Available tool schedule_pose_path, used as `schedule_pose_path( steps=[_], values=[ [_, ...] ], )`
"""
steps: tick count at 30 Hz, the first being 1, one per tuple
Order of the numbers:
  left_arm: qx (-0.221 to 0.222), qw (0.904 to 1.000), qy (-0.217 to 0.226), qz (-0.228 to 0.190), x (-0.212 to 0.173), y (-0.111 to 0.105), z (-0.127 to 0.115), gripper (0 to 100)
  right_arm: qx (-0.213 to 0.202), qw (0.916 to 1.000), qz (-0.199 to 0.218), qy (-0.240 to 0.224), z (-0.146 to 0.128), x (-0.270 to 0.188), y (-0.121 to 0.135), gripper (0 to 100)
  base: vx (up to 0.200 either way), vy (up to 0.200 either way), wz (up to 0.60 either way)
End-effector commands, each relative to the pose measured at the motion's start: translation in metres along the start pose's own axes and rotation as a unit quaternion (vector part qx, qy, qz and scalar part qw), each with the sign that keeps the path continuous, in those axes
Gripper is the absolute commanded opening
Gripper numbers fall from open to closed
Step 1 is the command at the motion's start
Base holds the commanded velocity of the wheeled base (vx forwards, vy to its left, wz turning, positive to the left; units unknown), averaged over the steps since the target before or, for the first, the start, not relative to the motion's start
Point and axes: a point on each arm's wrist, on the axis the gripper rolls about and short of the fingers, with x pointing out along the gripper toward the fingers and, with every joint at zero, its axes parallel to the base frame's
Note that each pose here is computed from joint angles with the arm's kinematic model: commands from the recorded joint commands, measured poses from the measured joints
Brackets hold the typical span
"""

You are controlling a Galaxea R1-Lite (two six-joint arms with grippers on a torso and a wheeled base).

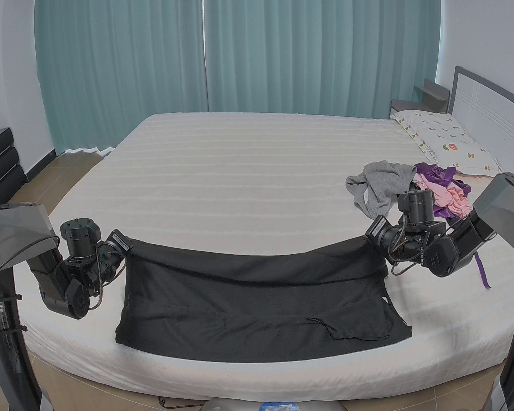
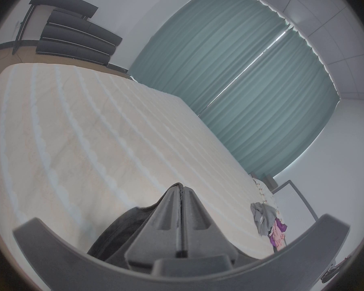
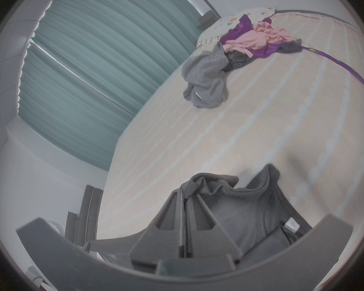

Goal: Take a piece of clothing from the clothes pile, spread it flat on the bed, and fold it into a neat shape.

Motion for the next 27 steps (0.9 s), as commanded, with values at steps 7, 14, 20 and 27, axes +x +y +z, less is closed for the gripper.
schedule_pose_path(
  steps=[7,14,20,27],
  values=[
    [-0.005,0.9989,0.034,0.033,-0.006,0.019,-0.017,0,0.004,0.9991,-0.035,0.024,-0.015,-0.008,-0.019,0,0.000,0.000,0.00],
    [-0.001,0.9975,0.051,0.049,-0.014,0.027,-0.024,0,-0.001,0.9965,-0.059,0.060,-0.030,-0.023,-0.038,0,0.000,0.000,0.00],
    [-0.004,0.9953,0.076,0.061,-0.022,0.036,-0.029,0,-0.007,0.9958,-0.055,0.073,-0.039,-0.034,-0.056,0,0.000,0.000,0.00],
    [-0.011,0.9923,0.102,0.069,-0.029,0.047,-0.033,0,-0.020,0.9920,-0.064,0.107,-0.051,-0.044,-0.074,0,0.000,0.000,0.00]
  ],
)
